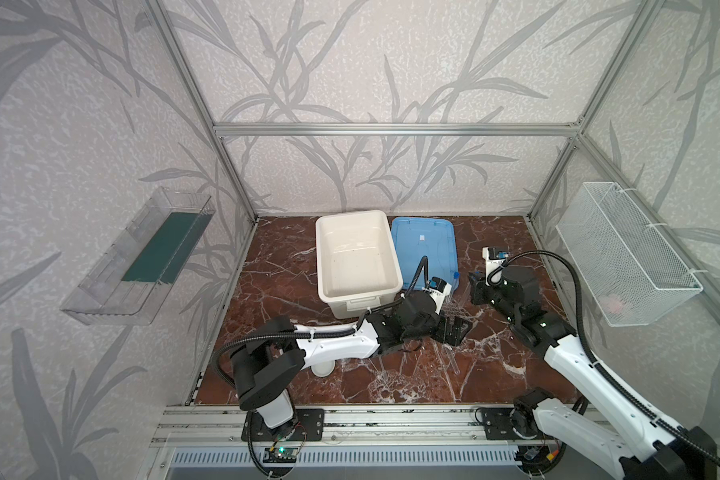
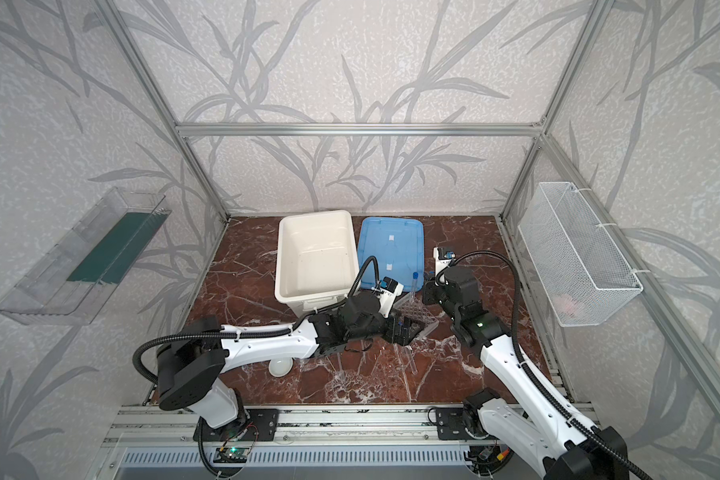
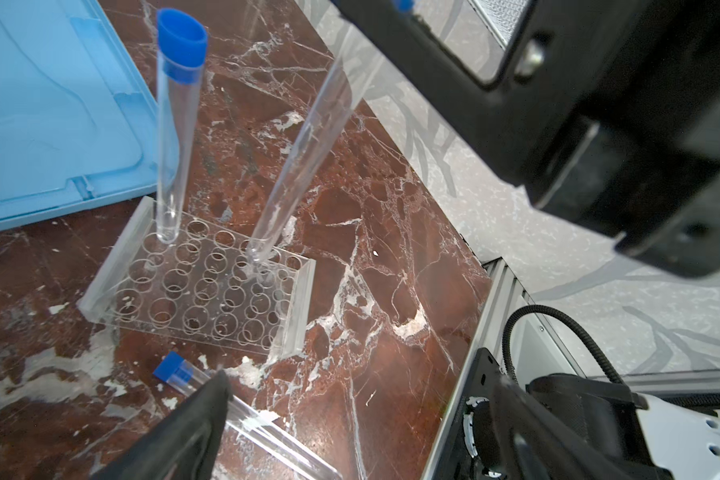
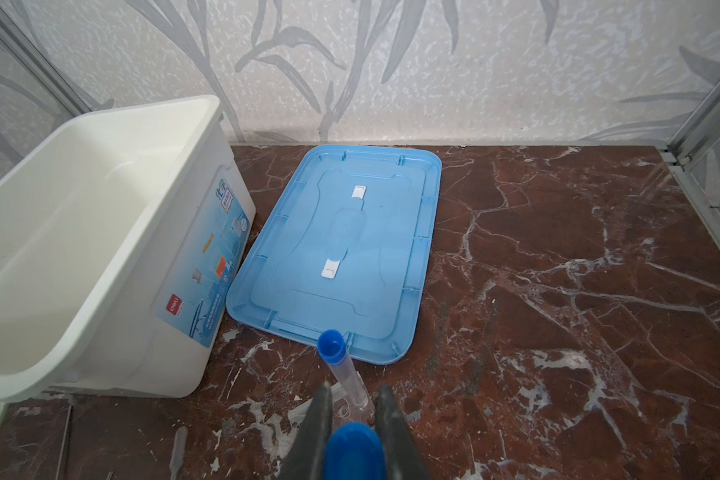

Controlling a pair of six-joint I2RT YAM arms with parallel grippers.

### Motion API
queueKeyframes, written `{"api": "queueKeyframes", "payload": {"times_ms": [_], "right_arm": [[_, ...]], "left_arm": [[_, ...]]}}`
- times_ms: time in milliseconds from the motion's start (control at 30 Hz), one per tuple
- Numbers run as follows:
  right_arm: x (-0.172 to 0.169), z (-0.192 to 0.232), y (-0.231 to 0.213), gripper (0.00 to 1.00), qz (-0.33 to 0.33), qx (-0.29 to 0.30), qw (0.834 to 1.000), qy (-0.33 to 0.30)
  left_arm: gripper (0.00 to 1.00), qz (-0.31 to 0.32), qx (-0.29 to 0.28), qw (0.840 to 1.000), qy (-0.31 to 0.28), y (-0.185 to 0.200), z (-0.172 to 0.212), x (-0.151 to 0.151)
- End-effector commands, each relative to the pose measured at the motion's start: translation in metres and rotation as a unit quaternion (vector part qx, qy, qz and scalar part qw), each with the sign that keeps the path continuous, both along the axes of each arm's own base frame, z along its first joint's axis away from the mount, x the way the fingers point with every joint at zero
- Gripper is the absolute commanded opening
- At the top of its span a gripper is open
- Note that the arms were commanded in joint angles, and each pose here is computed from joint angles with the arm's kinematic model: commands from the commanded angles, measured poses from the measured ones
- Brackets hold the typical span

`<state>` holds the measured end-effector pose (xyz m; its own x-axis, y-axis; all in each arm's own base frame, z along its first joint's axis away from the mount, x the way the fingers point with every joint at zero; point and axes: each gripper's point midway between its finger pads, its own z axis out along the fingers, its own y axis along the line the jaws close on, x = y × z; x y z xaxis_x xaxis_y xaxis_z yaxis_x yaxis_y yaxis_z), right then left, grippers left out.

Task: Organize the chemistry lab equipment
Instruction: 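Lower the tube into a hole of the clear rack with the right gripper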

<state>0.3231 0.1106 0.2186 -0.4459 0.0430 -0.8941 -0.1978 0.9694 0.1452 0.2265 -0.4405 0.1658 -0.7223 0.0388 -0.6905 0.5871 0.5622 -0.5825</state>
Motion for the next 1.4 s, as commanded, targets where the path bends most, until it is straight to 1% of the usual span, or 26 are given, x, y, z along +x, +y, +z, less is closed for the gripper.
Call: {"api": "queueKeyframes", "payload": {"times_ms": [0,100,267,433,567,900,1367], "right_arm": [[0.013,0.008,-0.003,0.18,-0.013,-0.011,0.999,-0.042],[0.016,0.001,-0.001,0.18,-0.008,-0.017,0.999,-0.041],[0.022,-0.009,-0.003,0.18,-0.014,-0.022,0.997,-0.066],[0.026,-0.024,-0.005,0.18,-0.024,-0.033,0.998,-0.049],[0.028,-0.028,-0.002,0.18,-0.020,-0.029,0.998,-0.045],[0.025,-0.044,-0.002,0.18,-0.019,-0.027,0.999,-0.030],[0.016,-0.036,-0.007,0.18,-0.025,-0.023,0.999,-0.035]], "left_arm": [[0.99,0.035,0.006,0.999,0.007,0.004,-0.006,0.013],[0.99,0.034,0.016,0.999,0.010,0.004,-0.009,0.013],[0.99,0.043,0.024,0.999,0.015,0.007,-0.018,0.014],[0.99,0.038,0.028,0.999,0.015,0.006,-0.020,0.013],[0.99,0.035,0.029,0.999,0.017,0.004,-0.022,0.012],[0.99,0.042,0.033,0.998,0.018,0.008,-0.027,0.012],[0.99,0.045,0.032,0.998,0.018,0.009,-0.028,0.012]]}}
